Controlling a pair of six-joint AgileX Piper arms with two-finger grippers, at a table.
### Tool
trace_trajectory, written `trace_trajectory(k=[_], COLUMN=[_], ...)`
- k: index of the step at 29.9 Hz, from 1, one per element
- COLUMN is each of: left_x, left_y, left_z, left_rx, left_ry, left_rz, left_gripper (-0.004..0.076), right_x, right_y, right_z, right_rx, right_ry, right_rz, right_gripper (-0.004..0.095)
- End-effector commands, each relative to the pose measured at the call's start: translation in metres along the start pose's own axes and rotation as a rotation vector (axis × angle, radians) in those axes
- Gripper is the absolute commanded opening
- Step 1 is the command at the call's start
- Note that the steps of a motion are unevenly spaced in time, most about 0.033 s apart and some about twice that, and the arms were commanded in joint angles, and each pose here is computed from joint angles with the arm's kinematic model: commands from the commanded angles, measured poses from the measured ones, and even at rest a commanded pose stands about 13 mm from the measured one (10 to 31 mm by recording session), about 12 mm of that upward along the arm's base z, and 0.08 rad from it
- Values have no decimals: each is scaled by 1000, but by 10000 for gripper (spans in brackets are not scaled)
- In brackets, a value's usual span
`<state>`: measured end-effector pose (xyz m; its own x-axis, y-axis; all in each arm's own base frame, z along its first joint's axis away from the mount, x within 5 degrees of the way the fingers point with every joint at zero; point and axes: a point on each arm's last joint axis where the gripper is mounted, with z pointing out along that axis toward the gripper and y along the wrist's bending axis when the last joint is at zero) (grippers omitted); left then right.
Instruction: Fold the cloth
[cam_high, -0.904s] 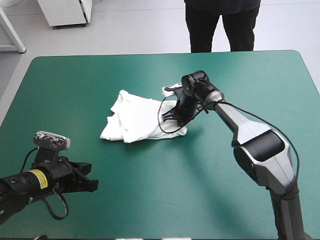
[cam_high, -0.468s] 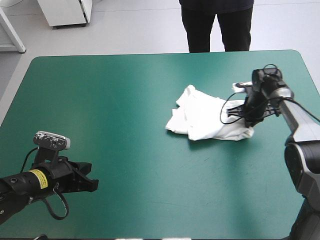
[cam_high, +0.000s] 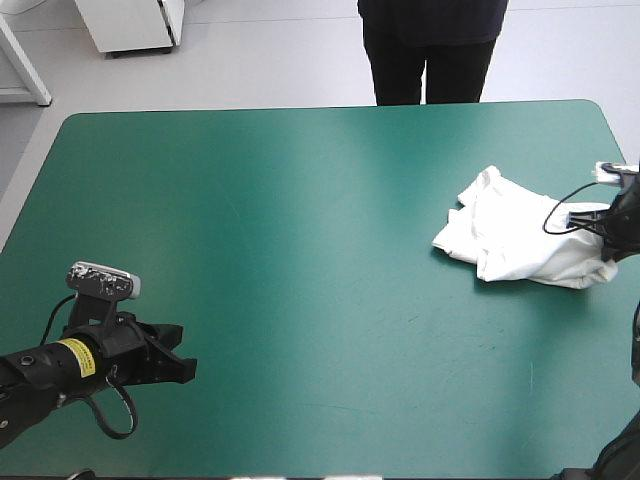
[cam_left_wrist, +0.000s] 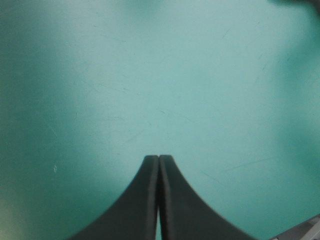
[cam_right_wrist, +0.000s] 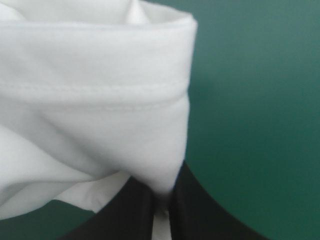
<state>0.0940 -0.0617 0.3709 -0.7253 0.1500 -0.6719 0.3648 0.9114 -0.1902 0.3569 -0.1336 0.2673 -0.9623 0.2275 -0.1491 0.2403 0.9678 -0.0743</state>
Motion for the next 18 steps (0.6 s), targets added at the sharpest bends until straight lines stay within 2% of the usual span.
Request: trace_trajectory(k=[1,5,7,10,11,14,15,18], left_x=[-9,-9,-9,-9,-9,-9,-9,-9], left_y=[-4,-4,-4,-4,-4,-4,-4,-4], left_z=[-5,-5,-5,-5,-5,-5,-5,-5], left_rx=[33,33,33,33,33,32,32,32], left_ry=[-72,-72,-72,-72,-71,-68,-68,-68], left_rz=[-5,-5,-5,-5,-5,-5,-5,-5], left_gripper=[-22,-22,-22,-22,-22,-22,-22,-22], right_x=[9,12,13,14,13,14,14,19], right_y=[-24,-41,-43,-45,-44,-43,-43,-42], right_z=[-27,-27,-26,-26,-26,-28,-31,-45], right_rx=[21,-7,-12,-22,-33,-46,-48,-45], right_ry=[-48,-50,-50,-52,-54,-60,-68,-103], right_rz=[38,112,128,139,142,172,177,182], right_gripper=[-17,-10,39,227,339,549,569,538])
